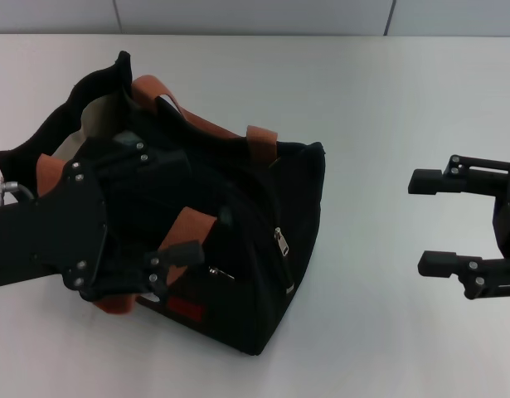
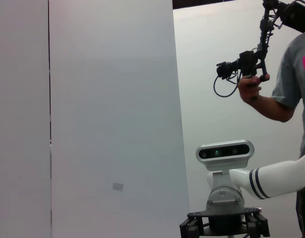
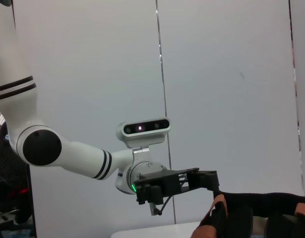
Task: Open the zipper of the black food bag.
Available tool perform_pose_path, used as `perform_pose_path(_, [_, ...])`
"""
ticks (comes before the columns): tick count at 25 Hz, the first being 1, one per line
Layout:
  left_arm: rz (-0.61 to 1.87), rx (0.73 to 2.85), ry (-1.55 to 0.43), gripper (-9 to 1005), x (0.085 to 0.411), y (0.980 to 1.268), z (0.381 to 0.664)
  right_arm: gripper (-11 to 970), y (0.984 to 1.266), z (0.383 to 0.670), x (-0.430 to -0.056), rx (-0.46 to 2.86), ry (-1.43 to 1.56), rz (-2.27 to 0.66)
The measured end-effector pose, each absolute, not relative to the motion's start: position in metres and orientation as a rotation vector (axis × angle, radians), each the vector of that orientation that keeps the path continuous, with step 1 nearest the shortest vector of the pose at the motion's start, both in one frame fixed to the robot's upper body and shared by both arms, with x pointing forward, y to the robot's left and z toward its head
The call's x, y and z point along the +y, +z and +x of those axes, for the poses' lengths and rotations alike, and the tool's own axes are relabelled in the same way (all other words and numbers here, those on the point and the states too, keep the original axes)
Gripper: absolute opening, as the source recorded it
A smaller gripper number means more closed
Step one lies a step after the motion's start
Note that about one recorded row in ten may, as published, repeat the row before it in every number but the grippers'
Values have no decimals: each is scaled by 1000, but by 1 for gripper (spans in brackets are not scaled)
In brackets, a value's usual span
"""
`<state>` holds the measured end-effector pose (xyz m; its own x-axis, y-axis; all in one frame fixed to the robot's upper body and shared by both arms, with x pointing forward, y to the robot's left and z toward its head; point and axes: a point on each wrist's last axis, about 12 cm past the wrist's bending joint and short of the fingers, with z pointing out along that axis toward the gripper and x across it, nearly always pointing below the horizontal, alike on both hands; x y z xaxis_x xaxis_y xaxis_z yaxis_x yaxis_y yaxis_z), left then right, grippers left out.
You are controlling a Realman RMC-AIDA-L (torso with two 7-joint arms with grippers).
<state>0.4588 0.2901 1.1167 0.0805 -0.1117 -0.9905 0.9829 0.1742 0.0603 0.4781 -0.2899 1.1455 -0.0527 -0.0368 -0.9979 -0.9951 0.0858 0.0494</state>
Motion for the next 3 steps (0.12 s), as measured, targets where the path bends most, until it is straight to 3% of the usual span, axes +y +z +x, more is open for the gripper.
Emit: perform_pose_path(3, [1033, 1140, -1082, 815, 290, 1117, 459, 768, 1145, 478, -290, 1301, 1156, -1145])
